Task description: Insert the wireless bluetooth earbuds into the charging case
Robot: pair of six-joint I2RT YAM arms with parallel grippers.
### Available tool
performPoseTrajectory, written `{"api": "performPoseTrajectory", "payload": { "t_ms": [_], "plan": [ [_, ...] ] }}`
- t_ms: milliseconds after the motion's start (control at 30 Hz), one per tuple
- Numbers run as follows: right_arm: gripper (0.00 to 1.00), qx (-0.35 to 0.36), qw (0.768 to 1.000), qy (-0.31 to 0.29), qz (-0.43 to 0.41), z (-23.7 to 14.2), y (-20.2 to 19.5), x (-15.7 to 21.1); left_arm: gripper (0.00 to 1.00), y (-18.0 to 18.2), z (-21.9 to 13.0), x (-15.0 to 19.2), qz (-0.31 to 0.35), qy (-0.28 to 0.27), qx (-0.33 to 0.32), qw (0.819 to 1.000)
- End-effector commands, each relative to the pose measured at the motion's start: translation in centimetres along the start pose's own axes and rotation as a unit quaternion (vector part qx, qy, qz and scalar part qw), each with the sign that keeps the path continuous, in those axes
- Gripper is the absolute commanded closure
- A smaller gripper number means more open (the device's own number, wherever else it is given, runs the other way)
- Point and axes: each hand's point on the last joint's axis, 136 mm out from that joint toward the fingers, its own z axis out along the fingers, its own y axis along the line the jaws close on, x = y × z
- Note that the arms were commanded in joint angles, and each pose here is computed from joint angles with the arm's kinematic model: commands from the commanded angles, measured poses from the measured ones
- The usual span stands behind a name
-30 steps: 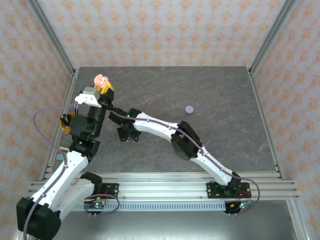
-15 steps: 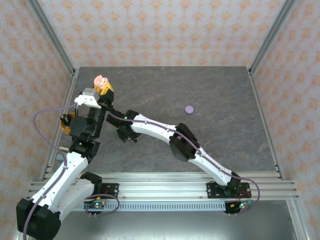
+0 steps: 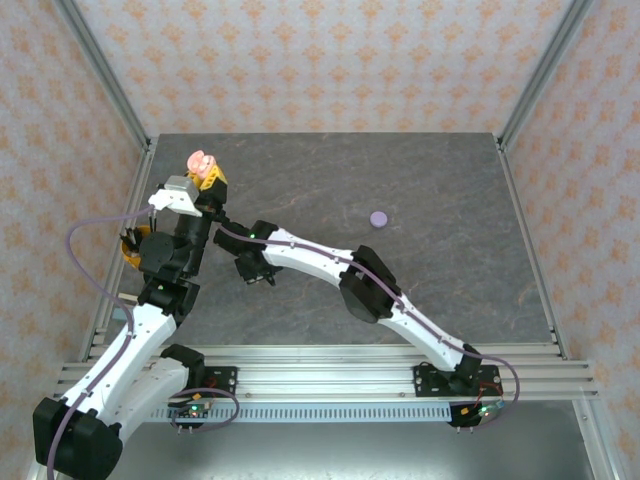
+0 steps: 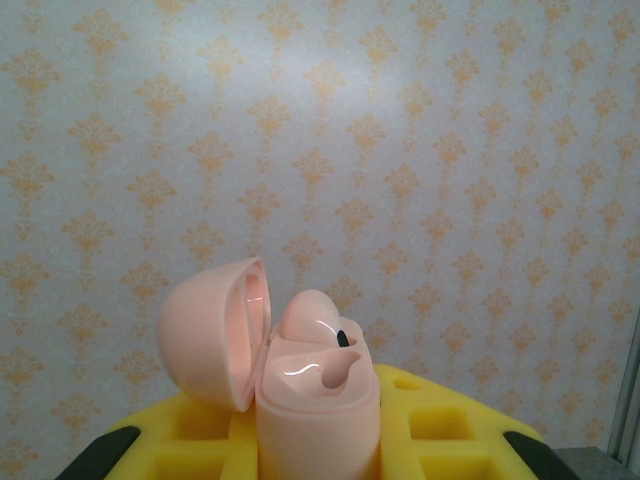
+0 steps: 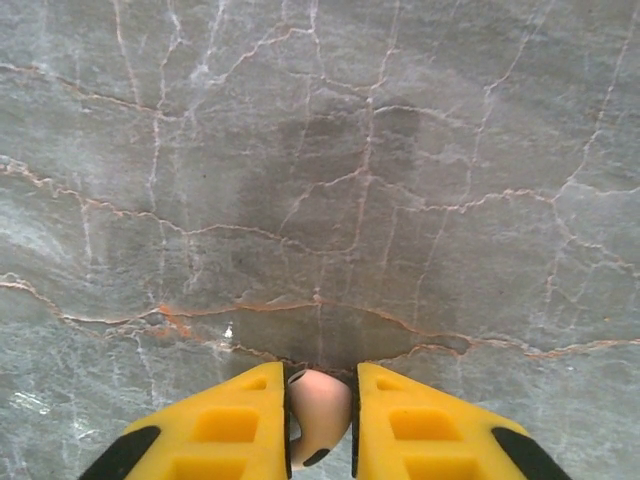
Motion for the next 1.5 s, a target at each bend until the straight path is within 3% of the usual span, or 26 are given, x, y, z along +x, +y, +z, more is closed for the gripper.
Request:
{"api": "performPoseTrajectory", "payload": {
  "t_ms": [0, 267, 667, 867, 967, 1167, 1333, 1467],
  "plan": [
    [0.82, 0.018, 0.999, 0.024, -0.013, 0.2, -0.6, 1.9, 1.00, 0.3, -0.1, -1.0, -0.004, -0.014, -0.008, 1.000],
    [0.83, 0.040, 0.996, -0.008, -0.079, -2.2, -2.5, 1.6, 1.00, 0.1, 0.0, -1.2, -0.003, -0.010, -0.003, 1.000],
    [0.83, -0.005, 0.989, 0.024, -0.144, -3.7, -11.2, 4.7, 1.00, -0.6, 0.2, -1.0, -0.010, 0.000, 0.016, 1.000],
    [0.82, 0.018, 0.989, 0.038, -0.145, -3.1, -15.1, 5.2, 1.00, -0.9, 0.4, -0.8, -0.013, 0.006, 0.025, 1.000],
    [0.79, 0.024, 0.992, 0.037, -0.122, -2.8, -16.4, 4.9, 1.00, -1.0, 0.5, -0.7, -0.012, 0.009, 0.028, 0.999],
    [0.59, 0.014, 1.000, 0.009, -0.025, -4.6, -16.4, 3.6, 1.00, -1.2, 0.6, -0.5, -0.011, 0.012, 0.032, 0.999],
    [0.55, 0.029, 0.993, -0.003, 0.110, -6.3, -16.8, 3.1, 1.00, -1.3, 0.9, -0.2, -0.013, 0.017, 0.035, 0.999],
    [0.55, 0.052, 0.976, 0.010, 0.213, -6.4, -17.4, 3.6, 1.00, -1.3, 1.2, 0.2, -0.015, 0.021, 0.037, 0.999]
  ]
}}
